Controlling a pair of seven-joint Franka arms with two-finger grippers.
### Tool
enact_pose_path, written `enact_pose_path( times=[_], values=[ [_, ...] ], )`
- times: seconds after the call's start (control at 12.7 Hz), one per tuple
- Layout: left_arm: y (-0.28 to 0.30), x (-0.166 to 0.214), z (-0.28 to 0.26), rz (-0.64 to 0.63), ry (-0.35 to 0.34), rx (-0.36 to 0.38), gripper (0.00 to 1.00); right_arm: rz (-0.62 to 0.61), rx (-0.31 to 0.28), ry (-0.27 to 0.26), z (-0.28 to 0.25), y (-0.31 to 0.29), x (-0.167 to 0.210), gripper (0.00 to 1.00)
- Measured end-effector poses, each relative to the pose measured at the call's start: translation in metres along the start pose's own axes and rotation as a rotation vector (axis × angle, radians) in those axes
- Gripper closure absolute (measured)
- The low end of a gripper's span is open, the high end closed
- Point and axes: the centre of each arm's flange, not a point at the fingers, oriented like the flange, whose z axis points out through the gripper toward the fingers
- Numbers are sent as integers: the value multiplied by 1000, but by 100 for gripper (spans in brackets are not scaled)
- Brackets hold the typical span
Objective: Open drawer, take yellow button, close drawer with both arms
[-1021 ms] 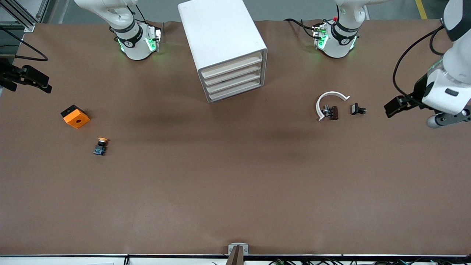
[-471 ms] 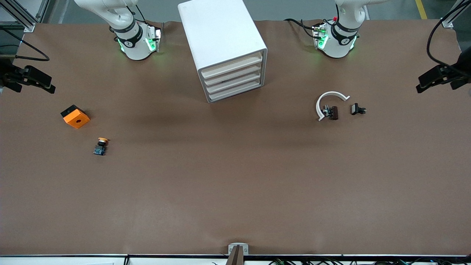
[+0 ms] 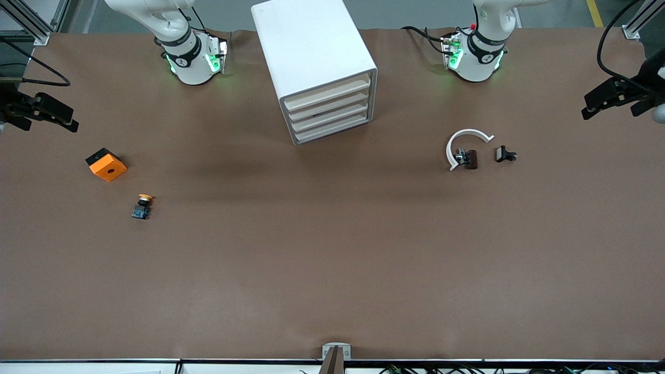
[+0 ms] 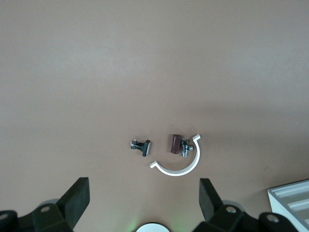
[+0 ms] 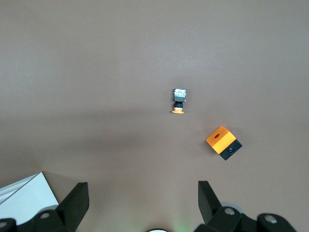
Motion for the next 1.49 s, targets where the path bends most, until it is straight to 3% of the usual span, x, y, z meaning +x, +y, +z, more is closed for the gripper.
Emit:
enact_pose_path(
  times=[0.63, 1.49],
  values=[
    [5, -14, 9, 12, -39, 2, 0, 0, 0, 2, 0, 0, 0, 0],
    [22, -18, 1, 31, -11, 5, 0, -1, 0, 4, -1, 0, 0, 0]
  ],
)
